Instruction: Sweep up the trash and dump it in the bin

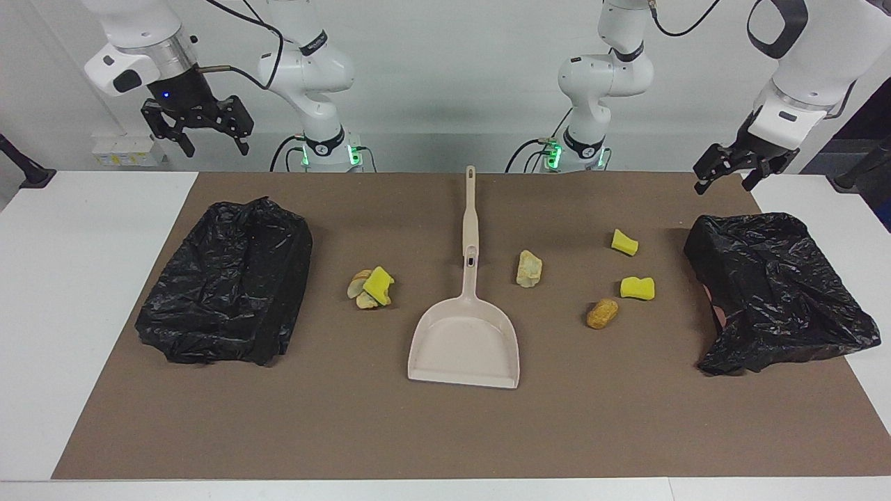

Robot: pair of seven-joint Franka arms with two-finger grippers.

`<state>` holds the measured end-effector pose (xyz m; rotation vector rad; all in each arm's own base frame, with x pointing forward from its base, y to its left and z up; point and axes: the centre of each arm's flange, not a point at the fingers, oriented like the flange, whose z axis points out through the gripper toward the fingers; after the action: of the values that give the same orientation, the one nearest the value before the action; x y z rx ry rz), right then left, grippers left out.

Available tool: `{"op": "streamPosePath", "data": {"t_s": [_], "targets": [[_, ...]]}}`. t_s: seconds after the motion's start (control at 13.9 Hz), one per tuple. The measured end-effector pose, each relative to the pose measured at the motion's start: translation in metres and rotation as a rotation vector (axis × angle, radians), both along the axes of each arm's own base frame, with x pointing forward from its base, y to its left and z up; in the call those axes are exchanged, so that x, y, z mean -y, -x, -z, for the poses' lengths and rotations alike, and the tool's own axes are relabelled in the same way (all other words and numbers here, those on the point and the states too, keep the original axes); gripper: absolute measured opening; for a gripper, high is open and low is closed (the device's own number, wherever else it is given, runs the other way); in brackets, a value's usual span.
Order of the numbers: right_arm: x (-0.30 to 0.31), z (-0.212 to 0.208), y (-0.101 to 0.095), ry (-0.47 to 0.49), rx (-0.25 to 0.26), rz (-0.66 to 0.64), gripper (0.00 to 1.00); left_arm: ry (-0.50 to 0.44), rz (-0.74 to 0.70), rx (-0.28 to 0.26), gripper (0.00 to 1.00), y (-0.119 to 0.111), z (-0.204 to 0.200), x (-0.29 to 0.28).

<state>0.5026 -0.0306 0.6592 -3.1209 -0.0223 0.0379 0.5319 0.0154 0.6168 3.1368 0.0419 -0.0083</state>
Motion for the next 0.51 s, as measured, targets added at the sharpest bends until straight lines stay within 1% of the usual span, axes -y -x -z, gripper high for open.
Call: {"op": "streamPosePath", "data": {"t_s": [0.51], "targets": [[0.0, 0.0, 0.0, 0.0, 0.0, 0.0, 1.0, -0.001, 0.062, 0.021, 1.0, 0.004, -0.011, 0.01]]}}
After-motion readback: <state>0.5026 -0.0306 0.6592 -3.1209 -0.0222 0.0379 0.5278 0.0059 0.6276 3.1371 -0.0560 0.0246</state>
